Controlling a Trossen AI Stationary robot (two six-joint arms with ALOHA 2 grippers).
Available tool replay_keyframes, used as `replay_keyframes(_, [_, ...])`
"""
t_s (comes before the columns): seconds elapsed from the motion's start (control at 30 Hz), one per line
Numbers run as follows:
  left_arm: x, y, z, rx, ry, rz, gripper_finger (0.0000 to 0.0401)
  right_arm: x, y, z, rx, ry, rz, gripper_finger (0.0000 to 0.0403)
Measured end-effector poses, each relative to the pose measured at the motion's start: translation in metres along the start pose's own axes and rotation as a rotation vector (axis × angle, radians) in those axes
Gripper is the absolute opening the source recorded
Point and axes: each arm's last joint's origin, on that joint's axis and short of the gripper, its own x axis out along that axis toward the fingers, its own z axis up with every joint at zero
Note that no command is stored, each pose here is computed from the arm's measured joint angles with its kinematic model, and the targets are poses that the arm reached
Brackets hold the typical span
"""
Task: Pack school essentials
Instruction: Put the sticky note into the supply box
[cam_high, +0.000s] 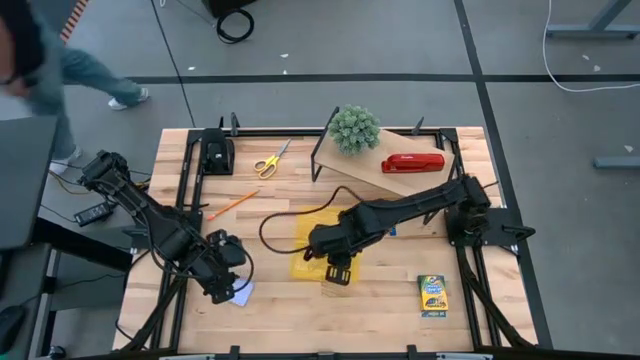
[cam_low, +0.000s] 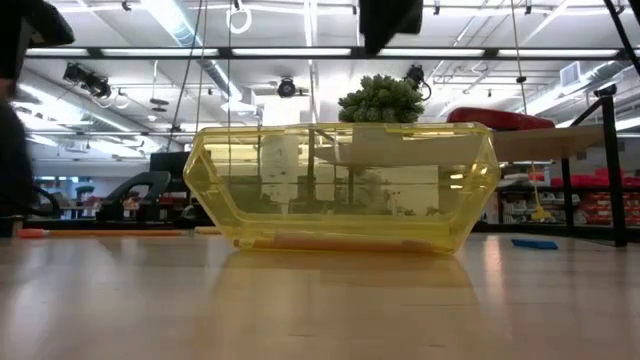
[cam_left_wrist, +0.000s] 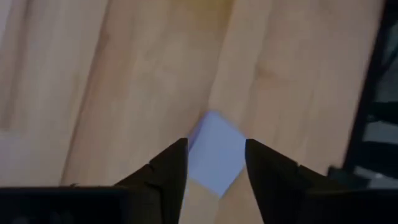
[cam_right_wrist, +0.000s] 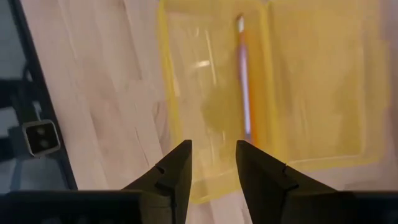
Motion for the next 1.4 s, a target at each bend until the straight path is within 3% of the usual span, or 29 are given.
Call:
replay_keyframes(0.2, [0.008,0.007,-0.008,-0.008,0.062,0.037,0.02,-0.036,-0.006,-0.003,0.045,-0.133,-0.013,0.0131])
replay_keyframes(0.47, [0.033,0.016,-0.026,0.002,0.188,0.012,0.0189,-0.066,-0.013,-0.009,0.094,-0.239,-0.032,0.0131])
replay_keyframes(0.73, [0.04,0.019,-0.03,0.078,0.195,0.013,0.0178,-0.069,-0.014,-0.01,0.092,-0.245,-0.032,0.0131])
replay_keyframes(1.4, [0.054,0.03,-0.04,0.088,0.261,0.018,0.0176,-0.068,-0.014,-0.01,0.109,-0.245,-0.03,0.013])
